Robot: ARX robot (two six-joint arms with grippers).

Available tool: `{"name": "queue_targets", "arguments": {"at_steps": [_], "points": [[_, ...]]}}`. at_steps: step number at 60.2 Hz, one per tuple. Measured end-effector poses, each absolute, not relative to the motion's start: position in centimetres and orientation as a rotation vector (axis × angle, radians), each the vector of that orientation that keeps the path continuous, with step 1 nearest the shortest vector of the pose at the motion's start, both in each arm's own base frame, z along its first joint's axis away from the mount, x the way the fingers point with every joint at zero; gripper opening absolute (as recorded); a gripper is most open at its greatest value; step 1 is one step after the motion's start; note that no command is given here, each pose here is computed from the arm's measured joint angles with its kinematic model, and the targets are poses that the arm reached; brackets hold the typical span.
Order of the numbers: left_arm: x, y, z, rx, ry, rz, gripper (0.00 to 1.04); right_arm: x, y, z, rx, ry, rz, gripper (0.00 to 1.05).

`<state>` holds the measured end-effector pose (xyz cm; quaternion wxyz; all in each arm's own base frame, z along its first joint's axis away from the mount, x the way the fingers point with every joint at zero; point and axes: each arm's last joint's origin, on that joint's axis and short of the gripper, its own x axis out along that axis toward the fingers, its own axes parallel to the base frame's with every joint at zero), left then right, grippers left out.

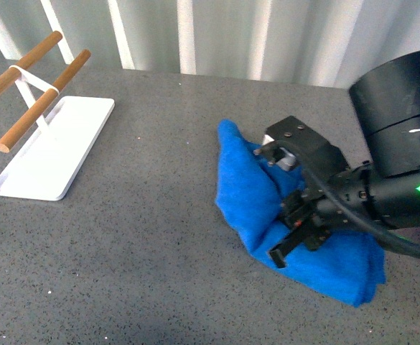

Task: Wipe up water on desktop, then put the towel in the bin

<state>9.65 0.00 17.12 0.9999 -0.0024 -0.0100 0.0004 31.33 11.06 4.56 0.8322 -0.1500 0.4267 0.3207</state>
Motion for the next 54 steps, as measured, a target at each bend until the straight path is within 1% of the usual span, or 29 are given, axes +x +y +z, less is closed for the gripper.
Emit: {"name": "queue_targets", "arguments": {"at_steps": [4, 15, 20, 27, 32, 35, 41, 47, 54], "points": [[9.6, 0.0, 17.1, -0.005, -0.02, 0.001, 0.98, 31.2, 9.1, 5.2, -0.339, 0.9, 0.635, 0.03], [9.6, 0.0, 17.1, -0.005, -0.02, 0.001, 0.98, 31.6, 6.6, 6.7, -0.378, 0.87, 0.561, 0.03], [9.6, 0.0, 17.1, -0.005, -0.02, 0.001, 0.98, 31.9, 6.4, 7.6, -0.386, 0.855, 0.542, 0.03], [9.6, 0.0, 17.1, -0.005, -0.02, 0.0, 0.98, 32.8, 6.6, 10.0, -0.38, 0.795, 0.524, 0.03], [9.6, 0.0, 17.1, -0.005, -0.02, 0.001, 0.98, 33.9, 6.9, 13.5, -0.355, 0.71, 0.494, 0.03], [9.6, 0.0, 17.1, -0.005, -0.02, 0.001, 0.98, 34.5, 6.9, 16.9, -0.334, 0.638, 0.441, 0.03], [9.6, 0.0, 17.1, -0.005, -0.02, 0.001, 0.98, 34.8, 6.1, 21.2, -0.303, 0.545, 0.359, 0.03], [9.6, 0.0, 17.1, -0.005, -0.02, 0.001, 0.98, 34.3, 4.0, 25.3, -0.266, 0.459, 0.269, 0.03], [9.6, 0.0, 17.1, -0.005, -0.02, 0.001, 0.98, 33.4, 1.0, 28.6, -0.222, 0.398, 0.196, 0.03]]}}
